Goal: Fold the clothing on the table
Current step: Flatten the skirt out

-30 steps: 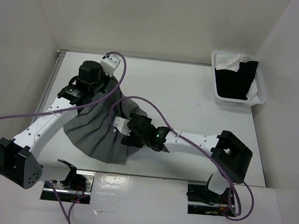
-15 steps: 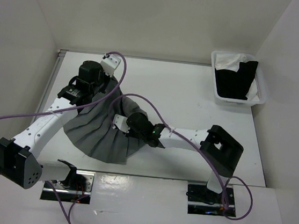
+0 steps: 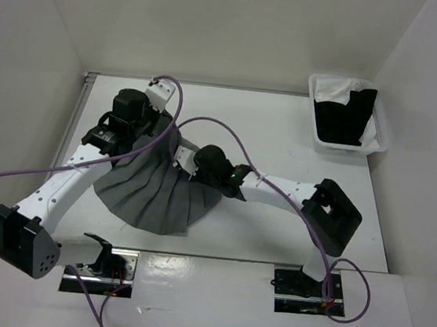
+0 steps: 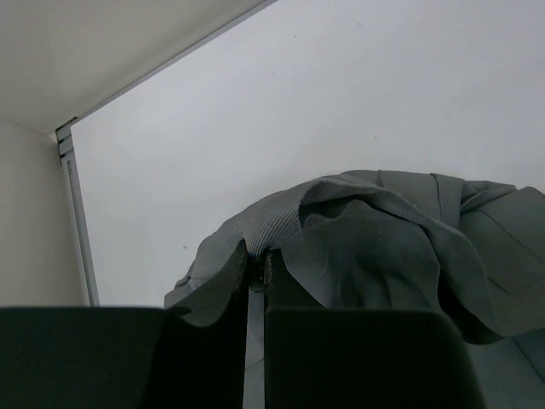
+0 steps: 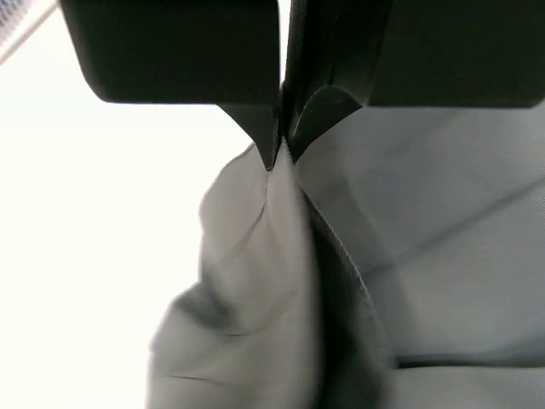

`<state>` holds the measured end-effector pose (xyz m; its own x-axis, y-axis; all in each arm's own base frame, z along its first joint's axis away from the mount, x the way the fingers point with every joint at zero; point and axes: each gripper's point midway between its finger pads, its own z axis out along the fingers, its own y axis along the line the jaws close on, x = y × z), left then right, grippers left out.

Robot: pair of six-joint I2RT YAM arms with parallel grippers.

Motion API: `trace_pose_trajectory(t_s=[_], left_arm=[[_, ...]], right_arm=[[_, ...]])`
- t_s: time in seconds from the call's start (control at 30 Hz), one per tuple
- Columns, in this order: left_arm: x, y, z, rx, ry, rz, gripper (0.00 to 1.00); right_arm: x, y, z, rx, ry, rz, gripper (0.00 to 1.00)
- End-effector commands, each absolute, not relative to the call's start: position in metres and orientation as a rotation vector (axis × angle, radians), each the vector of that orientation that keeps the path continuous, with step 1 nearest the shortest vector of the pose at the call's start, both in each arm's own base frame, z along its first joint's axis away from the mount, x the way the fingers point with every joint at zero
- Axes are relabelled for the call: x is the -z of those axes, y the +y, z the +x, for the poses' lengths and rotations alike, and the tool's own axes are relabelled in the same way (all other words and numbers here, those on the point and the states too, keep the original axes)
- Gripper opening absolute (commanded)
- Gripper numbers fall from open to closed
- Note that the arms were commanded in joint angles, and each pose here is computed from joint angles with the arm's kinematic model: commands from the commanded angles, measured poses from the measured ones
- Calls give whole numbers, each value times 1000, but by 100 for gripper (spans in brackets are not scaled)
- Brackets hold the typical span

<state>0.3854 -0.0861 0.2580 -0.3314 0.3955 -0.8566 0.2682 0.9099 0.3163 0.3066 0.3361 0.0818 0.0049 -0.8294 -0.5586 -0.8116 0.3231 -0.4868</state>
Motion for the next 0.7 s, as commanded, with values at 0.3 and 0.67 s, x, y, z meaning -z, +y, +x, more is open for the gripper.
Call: trace_pose_trajectory(t_s=[0.3,0.67], left_arm=[[-354,-86,329,-26,1659,476,7],[-412,-78,244,2,1459,657,4]], right_arm=[[-285,287,319,-94,1611,-1083,0],[-390,236,270,-239,1427,-984,0]])
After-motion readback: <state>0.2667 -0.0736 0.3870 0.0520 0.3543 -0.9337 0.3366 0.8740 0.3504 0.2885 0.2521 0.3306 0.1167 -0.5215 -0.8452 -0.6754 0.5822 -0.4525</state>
